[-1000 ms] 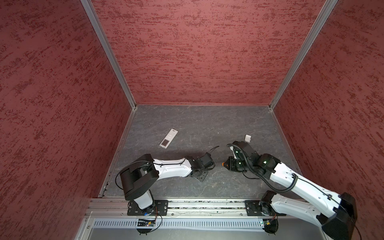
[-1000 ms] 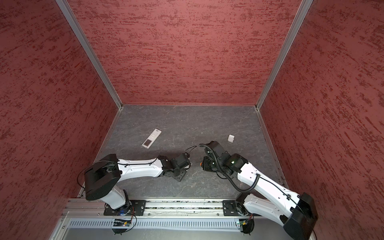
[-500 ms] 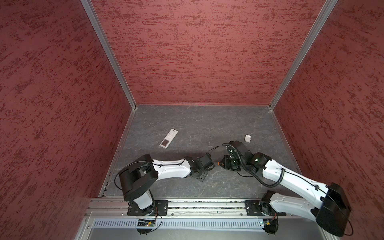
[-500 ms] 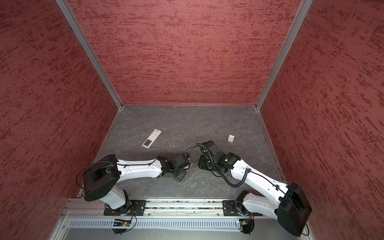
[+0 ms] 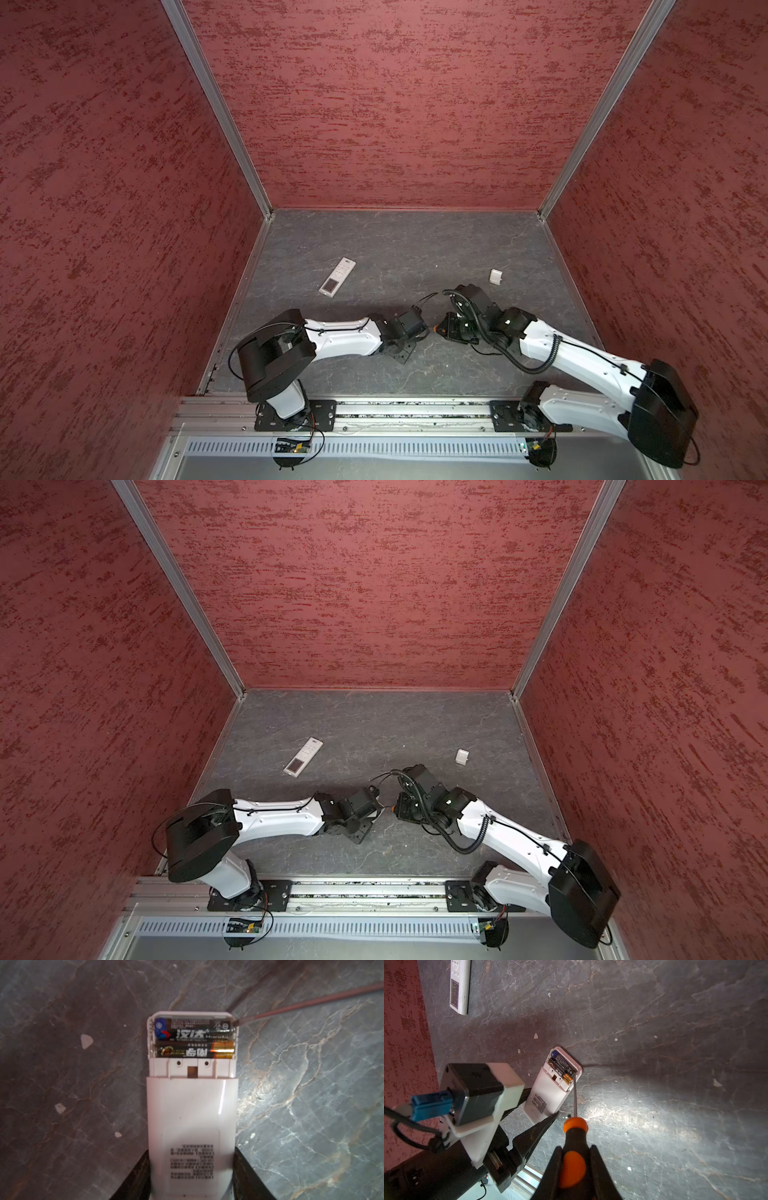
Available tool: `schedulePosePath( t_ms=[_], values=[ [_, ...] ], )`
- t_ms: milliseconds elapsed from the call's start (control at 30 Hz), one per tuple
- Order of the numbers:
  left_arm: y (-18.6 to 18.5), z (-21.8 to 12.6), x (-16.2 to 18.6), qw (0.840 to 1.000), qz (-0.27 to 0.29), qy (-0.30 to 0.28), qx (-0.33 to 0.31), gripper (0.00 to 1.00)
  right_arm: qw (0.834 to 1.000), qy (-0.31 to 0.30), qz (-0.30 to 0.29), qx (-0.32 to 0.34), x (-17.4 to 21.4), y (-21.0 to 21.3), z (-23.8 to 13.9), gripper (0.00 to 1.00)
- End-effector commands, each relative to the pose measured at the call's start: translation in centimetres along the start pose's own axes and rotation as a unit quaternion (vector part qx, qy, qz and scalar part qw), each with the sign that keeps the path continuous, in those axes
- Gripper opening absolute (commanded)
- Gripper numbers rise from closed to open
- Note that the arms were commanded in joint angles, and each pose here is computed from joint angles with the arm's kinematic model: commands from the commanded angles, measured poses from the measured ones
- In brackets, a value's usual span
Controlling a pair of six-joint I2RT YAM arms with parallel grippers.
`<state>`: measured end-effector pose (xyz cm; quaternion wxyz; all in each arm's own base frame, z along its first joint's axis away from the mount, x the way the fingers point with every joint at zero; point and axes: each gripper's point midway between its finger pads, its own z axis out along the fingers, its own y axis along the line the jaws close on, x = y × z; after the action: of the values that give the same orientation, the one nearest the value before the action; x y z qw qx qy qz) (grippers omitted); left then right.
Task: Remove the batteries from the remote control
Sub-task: 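Insert the screwdriver tip beside the blue-ended battery with the right gripper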
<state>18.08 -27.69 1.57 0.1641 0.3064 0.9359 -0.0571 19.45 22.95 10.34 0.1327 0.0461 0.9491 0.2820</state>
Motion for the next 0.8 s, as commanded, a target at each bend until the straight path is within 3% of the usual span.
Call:
schedulePosePath(
  t_ms=[0,767],
  values=[
    [-1.04,1.46,2.34,0.999,0.014,0.034,0.026,0.25,1.0,-0.008,0.009,-0.013,-0.23,0.51,0.07,0.0],
    [-1.6,1.61,2.49,0.999,0.013,0.035,0.034,0.23,1.0,0.011,0.013,-0.008,0.49,-0.04,0.93,0.0]
  ],
)
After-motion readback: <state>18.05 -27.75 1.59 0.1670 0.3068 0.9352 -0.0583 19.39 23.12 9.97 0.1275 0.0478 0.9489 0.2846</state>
